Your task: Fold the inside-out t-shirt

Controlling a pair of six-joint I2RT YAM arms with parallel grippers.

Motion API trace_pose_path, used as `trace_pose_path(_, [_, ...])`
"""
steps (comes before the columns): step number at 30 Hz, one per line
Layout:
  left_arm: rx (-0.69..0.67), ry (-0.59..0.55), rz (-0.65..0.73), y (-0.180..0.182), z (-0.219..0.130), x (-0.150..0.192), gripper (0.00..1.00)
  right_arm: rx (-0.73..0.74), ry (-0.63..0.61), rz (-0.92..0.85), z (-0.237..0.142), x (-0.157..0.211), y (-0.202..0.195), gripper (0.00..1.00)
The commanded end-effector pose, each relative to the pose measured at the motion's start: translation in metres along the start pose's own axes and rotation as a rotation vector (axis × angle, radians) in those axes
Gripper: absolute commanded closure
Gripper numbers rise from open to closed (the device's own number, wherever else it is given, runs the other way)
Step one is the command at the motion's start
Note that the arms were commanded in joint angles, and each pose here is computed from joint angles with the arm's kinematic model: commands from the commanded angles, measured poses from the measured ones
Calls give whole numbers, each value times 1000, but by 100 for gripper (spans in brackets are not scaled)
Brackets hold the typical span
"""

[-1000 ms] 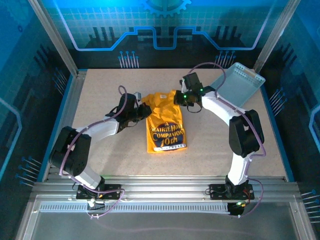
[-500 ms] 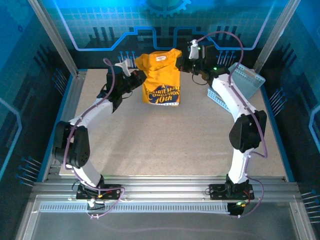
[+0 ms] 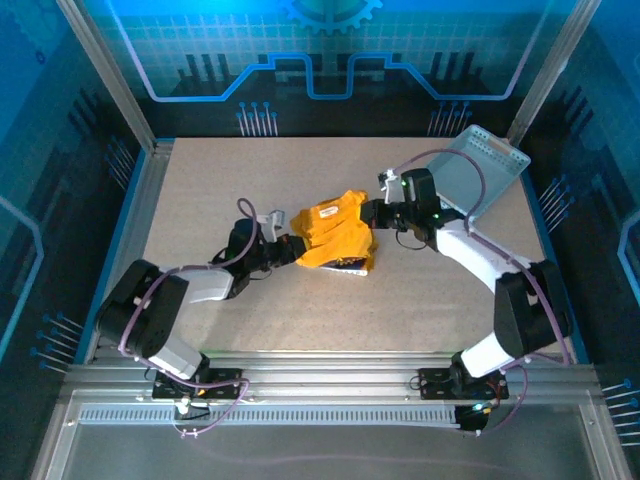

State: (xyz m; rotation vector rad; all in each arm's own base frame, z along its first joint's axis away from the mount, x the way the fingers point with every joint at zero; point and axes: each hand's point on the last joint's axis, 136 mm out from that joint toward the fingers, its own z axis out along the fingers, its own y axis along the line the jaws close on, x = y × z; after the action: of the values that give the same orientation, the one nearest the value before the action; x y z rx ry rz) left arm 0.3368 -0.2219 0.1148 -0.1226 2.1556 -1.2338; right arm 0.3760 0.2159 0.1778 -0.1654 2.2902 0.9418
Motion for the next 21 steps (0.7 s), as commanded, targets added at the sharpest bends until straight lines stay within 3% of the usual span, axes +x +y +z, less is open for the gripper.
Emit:
trace_pose_path(1, [84, -124, 77, -37, -16, -33, 100, 3, -95, -57, -16, -24, 11, 100])
trace_pose_path(5, [47, -126, 69, -48, -18, -48, 100, 18, -71, -15, -11, -30, 12, 100])
trace_pose_path(9, [-75, -134, 50, -38, -20, -60, 100, 71, -66, -5, -4, -42, 6, 100])
trace_pose_path(13, [-229, -72, -26, -13, -15, -67, 100, 134, 9, 27, 11, -48, -5, 100])
trace_pose_path(21, [-428, -15, -126, 47, 16, -92, 95, 163, 151, 69, 90, -52, -44, 100])
